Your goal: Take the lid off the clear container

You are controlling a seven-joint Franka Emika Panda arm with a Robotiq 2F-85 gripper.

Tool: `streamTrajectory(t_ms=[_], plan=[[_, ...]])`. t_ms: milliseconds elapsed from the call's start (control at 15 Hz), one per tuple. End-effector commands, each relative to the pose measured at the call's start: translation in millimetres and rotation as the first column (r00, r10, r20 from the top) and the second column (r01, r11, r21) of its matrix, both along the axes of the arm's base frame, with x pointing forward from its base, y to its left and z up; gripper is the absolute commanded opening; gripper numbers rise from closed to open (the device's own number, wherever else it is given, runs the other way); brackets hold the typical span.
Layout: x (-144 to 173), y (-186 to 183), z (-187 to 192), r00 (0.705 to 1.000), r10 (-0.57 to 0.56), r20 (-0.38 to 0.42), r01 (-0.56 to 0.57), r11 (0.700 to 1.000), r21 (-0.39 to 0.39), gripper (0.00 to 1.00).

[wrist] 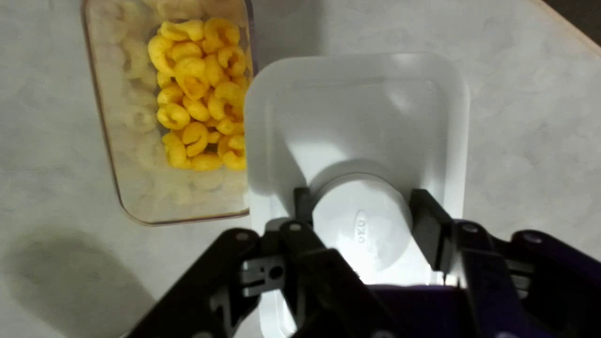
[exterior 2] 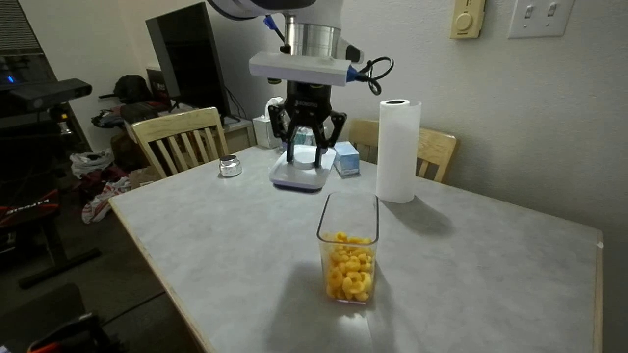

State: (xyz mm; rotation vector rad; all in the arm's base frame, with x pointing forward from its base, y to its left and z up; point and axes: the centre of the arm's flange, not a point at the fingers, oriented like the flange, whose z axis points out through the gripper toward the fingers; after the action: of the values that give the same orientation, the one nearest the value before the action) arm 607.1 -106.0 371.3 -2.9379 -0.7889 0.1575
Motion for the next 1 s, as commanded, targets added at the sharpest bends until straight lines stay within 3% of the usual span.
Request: streamTrajectory(t_ms=[0, 600, 933], plan=[[13, 19, -34, 0.999, 0.018, -0.041, -0.019, 1.0, -0.018, 0.29], [33, 77, -139, 0.976, 0.157, -0.154, -0.175, 0.978, -0.112, 0.29], [40, 83, -178, 0.97, 0.146, -0.197, -0.178, 0.971, -0.159, 0.29]])
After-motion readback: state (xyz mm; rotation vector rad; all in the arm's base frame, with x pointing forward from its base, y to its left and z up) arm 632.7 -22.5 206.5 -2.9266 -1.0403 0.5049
